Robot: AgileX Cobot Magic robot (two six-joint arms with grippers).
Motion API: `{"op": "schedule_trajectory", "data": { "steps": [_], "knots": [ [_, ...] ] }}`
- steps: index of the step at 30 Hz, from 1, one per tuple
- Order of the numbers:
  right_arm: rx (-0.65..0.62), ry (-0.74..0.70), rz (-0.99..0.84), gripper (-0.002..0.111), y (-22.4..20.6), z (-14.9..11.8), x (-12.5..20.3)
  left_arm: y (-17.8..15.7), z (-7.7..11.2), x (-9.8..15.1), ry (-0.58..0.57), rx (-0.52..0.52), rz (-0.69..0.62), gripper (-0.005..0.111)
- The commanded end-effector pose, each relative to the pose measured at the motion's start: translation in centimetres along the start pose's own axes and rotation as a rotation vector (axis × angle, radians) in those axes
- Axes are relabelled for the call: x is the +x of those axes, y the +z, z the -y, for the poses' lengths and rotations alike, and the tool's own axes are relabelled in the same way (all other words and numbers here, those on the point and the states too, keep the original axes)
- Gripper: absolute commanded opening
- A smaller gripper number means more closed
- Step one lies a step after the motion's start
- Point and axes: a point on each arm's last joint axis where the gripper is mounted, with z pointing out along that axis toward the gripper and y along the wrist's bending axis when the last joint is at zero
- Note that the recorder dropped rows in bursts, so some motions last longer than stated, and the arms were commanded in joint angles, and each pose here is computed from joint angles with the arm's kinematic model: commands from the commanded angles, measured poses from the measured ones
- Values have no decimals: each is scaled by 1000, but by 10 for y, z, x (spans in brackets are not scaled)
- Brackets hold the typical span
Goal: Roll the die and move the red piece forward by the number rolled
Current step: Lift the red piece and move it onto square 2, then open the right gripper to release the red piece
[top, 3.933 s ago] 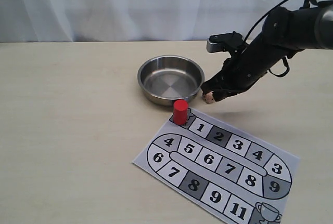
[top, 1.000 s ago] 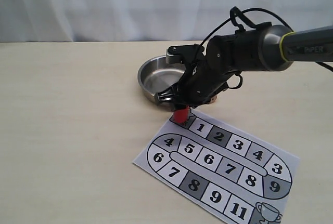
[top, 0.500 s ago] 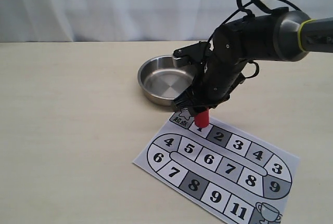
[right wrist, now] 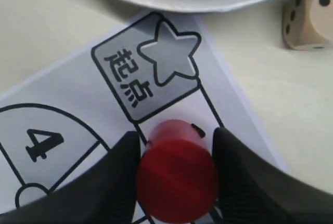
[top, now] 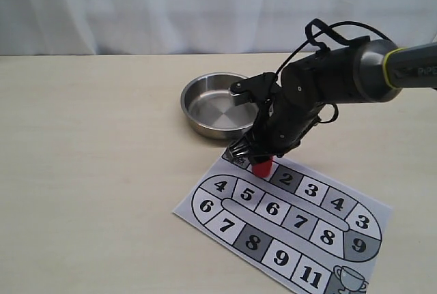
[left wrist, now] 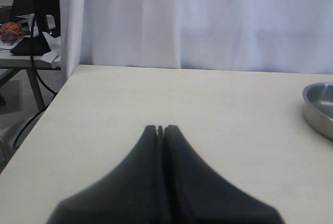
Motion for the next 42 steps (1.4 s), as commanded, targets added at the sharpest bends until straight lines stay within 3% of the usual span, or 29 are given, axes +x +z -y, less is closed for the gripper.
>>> {"op": "schedule_trajectory", "data": {
  "steps": [1,9,15,21,37,39,42],
  "knots": [
    [2,1,13,4,4,1,0,0,0,0,-4,1,9,0],
    [36,-43,72,4,-29,6,-7,0,0,0,-4,1,9,0],
    [49,18,38,4,-43,24,-3,0,0,0,-4,1,9,0],
    [36,86,18,4,-36,36,8,0,0,0,-4,0,6,0],
    [4,121,-26,4,5,31,39,0,0,0,-4,0,5,0],
    [2,124,-23,6,5,31,38,0,0,0,-4,0,5,0],
    [3,124,-16,19,2,31,38,0,0,0,-4,0,5,0]
  ]
}}
